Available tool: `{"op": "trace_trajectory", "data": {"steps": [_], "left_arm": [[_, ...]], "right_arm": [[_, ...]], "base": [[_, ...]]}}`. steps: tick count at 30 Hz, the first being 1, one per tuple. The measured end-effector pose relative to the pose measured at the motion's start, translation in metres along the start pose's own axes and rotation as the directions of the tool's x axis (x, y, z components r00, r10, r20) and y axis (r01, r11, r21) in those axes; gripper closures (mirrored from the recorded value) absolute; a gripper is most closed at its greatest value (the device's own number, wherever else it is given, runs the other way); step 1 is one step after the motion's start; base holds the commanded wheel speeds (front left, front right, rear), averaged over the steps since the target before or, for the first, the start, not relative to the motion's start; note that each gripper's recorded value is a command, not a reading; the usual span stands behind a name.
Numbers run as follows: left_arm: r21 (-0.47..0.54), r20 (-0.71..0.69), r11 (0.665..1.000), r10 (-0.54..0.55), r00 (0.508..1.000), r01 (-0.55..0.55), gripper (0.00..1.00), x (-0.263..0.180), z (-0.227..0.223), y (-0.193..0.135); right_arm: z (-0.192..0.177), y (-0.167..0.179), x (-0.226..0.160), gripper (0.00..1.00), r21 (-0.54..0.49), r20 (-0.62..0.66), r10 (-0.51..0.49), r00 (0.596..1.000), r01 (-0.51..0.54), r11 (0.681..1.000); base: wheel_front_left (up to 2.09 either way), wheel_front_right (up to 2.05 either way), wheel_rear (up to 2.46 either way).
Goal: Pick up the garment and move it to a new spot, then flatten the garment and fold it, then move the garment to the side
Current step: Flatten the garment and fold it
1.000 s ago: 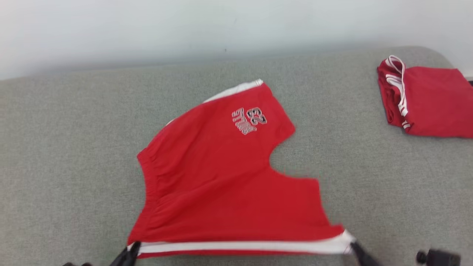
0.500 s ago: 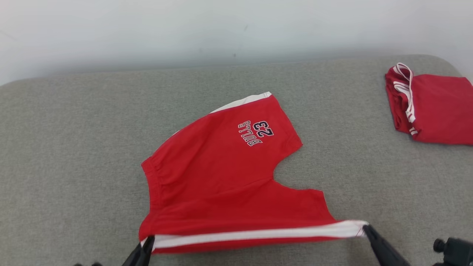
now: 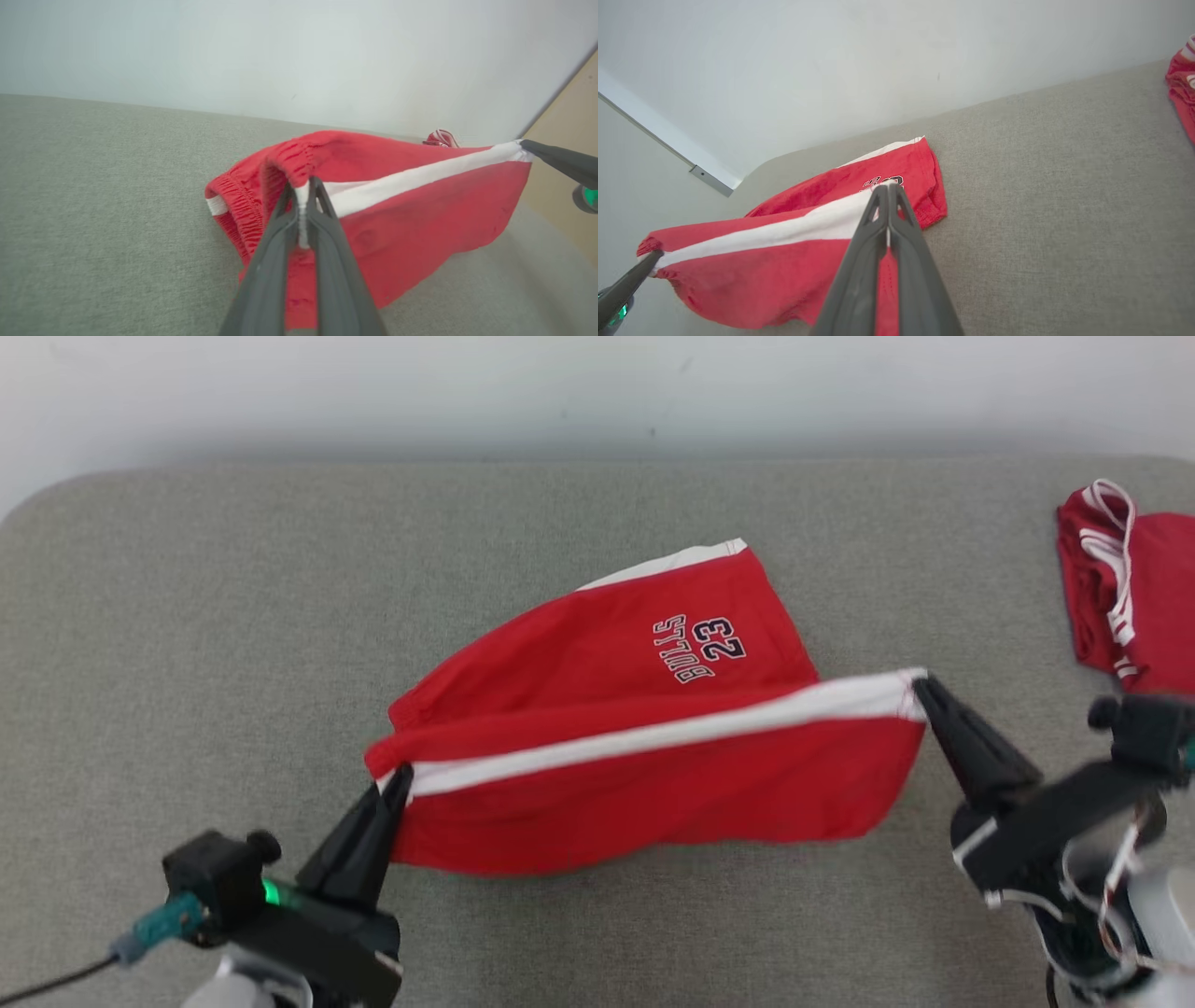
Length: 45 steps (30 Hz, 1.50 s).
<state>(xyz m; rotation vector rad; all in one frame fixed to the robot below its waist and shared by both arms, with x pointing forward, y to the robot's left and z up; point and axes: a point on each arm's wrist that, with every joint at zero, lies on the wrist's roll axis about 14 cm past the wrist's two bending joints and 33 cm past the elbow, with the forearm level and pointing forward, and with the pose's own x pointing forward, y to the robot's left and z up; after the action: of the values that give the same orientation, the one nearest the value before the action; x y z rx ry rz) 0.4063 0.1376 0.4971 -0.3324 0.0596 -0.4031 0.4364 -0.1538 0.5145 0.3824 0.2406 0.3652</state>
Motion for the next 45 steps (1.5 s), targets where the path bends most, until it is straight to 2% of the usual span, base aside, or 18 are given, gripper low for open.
{"op": "trace_trajectory", "data": {"steps": [9,17,27,34,35,36,37,42,45], "left_arm": [[-0.006,-0.023,1.000,0.022,0.999,-0.023,1.00,0.041,-0.002,0.021],[-0.004,-0.034,0.997,0.072,0.997,-0.073,1.00,0.062,-0.003,0.045],[-0.016,-0.049,0.993,0.115,0.992,-0.116,1.00,0.075,-0.013,0.063],[-0.011,-0.072,0.991,0.130,0.989,-0.131,1.00,0.081,-0.025,0.067],[-0.003,-0.071,0.991,0.134,0.988,-0.134,0.90,0.081,-0.024,0.069],[0.012,-0.068,0.991,0.135,0.989,-0.134,0.55,0.081,-0.023,0.070],[0.024,-0.065,0.991,0.134,0.989,-0.133,0.00,0.080,-0.021,0.070],[0.064,-0.030,0.987,0.150,0.988,-0.148,0.00,0.077,-0.009,0.071],[0.118,-0.021,0.981,0.157,0.987,-0.153,0.00,0.069,-0.007,0.069]], "right_arm": [[0.004,-0.004,0.084,1.00,-0.113,-0.066,0.026,0.997,-0.033,0.993],[0.007,-0.019,0.143,1.00,-0.171,-0.078,-0.009,0.997,-0.005,0.985],[-0.011,-0.027,0.192,1.00,-0.218,-0.100,-0.038,0.994,0.015,0.976],[-0.033,-0.032,0.209,1.00,-0.239,-0.128,-0.056,0.990,0.024,0.971],[-0.033,-0.031,0.210,0.70,-0.244,-0.125,-0.054,0.991,0.022,0.970],[-0.032,-0.029,0.210,0.43,-0.252,-0.121,-0.049,0.991,0.017,0.967],[-0.032,-0.027,0.210,0.00,-0.260,-0.118,-0.046,0.992,0.014,0.966],[-0.017,-0.025,0.203,0.00,-0.276,-0.065,-0.038,0.997,0.018,0.961],[-0.011,-0.022,0.196,0.00,-0.329,-0.047,-0.018,0.999,0.001,0.944]], "base": [[0.00,0.00,0.00],[0.00,0.00,0.00],[0.00,0.00,0.00],[0.00,0.00,0.00],[0.00,0.00,0.00],[0.00,0.00,0.00],[0.00,0.00,0.00],[0.00,0.00,0.00],[0.00,0.00,0.00]]}}
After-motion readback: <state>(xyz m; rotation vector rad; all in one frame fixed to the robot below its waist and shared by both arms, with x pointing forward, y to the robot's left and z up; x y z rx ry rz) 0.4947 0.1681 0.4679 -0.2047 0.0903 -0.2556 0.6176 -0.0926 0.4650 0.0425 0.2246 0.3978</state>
